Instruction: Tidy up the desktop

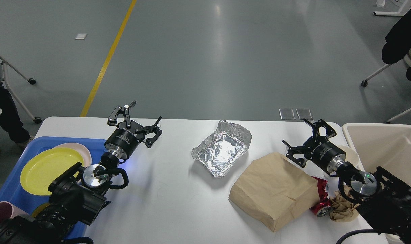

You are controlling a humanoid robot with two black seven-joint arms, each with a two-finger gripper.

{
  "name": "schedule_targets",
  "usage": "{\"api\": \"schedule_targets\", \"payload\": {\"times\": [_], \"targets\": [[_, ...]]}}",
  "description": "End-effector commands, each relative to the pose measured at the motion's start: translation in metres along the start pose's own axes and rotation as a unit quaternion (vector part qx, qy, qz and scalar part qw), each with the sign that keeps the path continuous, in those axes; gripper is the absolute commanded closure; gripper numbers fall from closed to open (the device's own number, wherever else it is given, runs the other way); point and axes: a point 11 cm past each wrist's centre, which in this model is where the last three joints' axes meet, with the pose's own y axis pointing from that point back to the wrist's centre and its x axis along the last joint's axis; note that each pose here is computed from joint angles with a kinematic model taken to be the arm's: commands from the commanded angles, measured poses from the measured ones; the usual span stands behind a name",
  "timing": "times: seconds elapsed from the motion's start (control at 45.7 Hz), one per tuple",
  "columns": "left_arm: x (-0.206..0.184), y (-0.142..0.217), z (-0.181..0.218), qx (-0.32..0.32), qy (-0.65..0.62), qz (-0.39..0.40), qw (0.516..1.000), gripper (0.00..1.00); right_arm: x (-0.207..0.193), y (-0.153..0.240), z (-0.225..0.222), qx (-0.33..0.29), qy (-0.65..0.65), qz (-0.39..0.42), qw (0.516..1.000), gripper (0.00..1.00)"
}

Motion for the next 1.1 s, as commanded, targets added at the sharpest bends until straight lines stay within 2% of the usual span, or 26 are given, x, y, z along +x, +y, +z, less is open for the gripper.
{"api": "schedule_targets", "payload": {"times": [0.0,0.088,0.175,0.241,1.073], "targets": [[0.000,0.000,0.000,0.000,0.000,0.000,1.000,0.03,0.002,0.001,-0.004,-0.008,0.010,0.010,1.000,0.00],[0.000,0.000,0.000,0.000,0.000,0.000,1.000,0.03,0.004,0.004,-0.017,0.011,0.003,0.014,1.000,0.00],[0.000,0.000,0.000,0.000,0.000,0.000,1.000,0.03,0.016,0.021,-0.058,0.054,0.009,0.036,0.998,0.00],[0.000,0.000,0.000,0.000,0.000,0.000,1.000,0.03,0.016,0.025,-0.072,0.072,0.006,0.037,0.997,0.00],[0.000,0.001,0.000,0.000,-0.001,0.000,1.000,0.03,0.020,0.024,-0.059,0.062,0.000,0.040,0.997,0.00]]}}
